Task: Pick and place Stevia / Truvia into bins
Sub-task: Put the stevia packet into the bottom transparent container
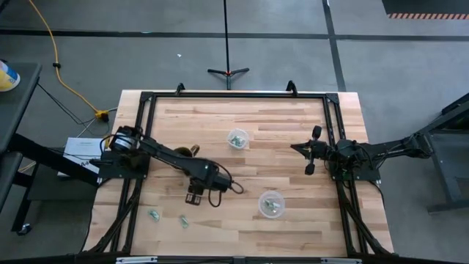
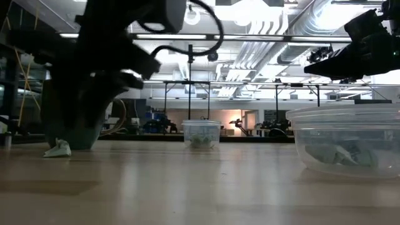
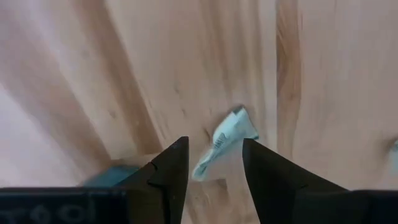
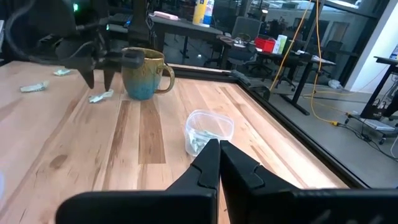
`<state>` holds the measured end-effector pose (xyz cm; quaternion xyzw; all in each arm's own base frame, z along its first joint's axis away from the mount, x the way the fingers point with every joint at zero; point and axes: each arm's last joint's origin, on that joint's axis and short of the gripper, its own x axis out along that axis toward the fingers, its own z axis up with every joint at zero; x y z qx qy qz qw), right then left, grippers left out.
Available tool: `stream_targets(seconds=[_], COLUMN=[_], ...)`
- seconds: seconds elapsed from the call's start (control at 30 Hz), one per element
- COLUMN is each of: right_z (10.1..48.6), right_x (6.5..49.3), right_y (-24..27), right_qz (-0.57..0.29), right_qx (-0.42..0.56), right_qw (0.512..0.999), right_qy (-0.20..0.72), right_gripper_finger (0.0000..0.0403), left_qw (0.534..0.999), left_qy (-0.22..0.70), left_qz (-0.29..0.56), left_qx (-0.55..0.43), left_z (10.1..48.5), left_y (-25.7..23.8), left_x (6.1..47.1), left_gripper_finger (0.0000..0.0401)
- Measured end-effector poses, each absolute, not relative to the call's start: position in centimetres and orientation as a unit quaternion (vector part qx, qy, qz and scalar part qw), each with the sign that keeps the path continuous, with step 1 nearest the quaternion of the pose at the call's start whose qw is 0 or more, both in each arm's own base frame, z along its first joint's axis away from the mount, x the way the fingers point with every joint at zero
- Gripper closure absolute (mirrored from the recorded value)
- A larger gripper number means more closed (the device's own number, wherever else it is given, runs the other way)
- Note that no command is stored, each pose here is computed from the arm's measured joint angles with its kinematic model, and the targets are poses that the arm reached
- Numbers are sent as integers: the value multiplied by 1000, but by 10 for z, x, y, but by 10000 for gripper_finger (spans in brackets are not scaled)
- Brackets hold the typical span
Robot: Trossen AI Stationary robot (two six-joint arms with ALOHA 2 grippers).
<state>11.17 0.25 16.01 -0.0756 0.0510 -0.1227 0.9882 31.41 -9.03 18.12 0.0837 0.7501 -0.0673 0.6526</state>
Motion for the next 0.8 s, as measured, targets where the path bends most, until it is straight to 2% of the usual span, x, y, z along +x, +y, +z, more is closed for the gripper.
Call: stream_targets(seconds=[0.27,0.63,0.7,0.8], right_z=[160,159,159,159], right_x=[112,112,112,112], right_y=[2,2,2,2], right_qz=[-125,-126,-126,-126], right_qx=[-76,-77,-77,-77], right_qw=[988,987,987,987], right_qy=[54,55,55,55], right_gripper_finger=[401,399,398,396], left_qw=[616,639,640,642], left_qy=[777,756,756,754], left_qz=[-86,-100,-99,-99], left_qx=[99,101,100,99], left_z=[160,138,138,140], left_y=[-91,-89,-89,-90], left_x=[296,291,291,293], left_gripper_finger=[219,220,227,259])
